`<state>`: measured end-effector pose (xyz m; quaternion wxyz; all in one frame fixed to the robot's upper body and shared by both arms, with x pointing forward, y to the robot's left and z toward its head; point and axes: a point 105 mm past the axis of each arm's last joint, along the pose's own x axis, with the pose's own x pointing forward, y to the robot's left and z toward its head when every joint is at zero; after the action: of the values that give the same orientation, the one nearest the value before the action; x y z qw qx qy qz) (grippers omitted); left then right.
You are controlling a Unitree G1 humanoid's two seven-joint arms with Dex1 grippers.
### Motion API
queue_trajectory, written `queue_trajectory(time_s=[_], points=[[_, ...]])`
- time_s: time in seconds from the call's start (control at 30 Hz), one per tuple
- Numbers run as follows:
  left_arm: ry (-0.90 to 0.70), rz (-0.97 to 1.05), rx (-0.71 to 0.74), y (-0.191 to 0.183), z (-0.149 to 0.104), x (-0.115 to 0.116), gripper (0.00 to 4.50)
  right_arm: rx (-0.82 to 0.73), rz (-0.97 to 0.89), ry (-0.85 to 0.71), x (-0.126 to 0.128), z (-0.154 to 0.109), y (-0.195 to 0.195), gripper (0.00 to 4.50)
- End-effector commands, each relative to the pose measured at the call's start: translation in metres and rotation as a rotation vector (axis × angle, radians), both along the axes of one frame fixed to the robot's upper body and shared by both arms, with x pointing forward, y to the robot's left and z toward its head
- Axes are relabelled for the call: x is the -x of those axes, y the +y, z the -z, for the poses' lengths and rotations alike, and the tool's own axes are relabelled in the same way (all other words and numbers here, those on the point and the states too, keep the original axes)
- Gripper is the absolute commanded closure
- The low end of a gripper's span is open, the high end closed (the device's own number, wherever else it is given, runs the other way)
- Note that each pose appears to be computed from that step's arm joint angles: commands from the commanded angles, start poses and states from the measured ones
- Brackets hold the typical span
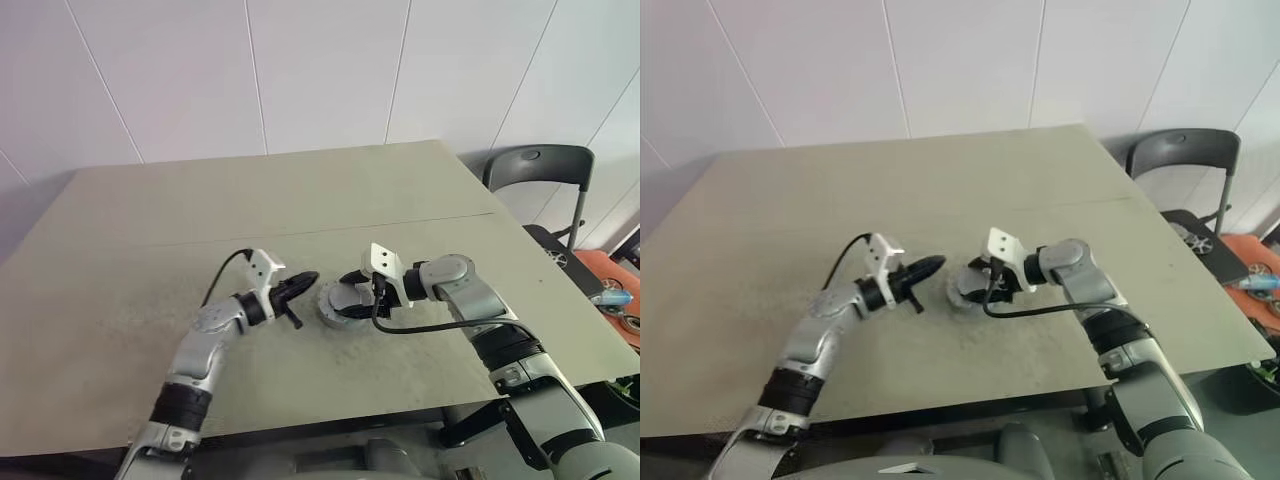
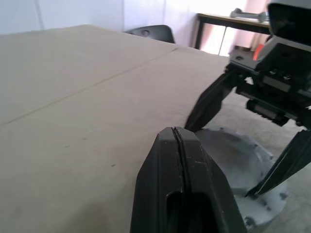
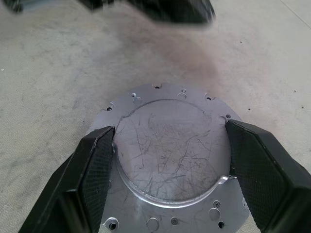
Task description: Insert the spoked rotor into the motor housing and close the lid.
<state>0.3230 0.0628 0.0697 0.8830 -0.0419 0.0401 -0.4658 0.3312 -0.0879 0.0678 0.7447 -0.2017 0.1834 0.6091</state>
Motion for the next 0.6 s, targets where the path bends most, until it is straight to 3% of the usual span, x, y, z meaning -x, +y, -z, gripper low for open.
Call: queue_trajectory(time_s=[0.03,0.23,0.6], points=[[-0.001,0.059,-0.012,-0.009,0.003,-0.001,4.50,0.048,0.023,0.073,0.007,0.021,-0.005,1.26],[0.043,0.136,-0.111,-0.022,0.025,0.005,4.50,0.040,0.044,0.060,0.004,0.020,-0.005,1.26],[0.172,0.135,-0.238,-0.014,0.055,0.011,4.50,0.008,0.046,0.079,0.006,0.016,-0.002,1.26]])
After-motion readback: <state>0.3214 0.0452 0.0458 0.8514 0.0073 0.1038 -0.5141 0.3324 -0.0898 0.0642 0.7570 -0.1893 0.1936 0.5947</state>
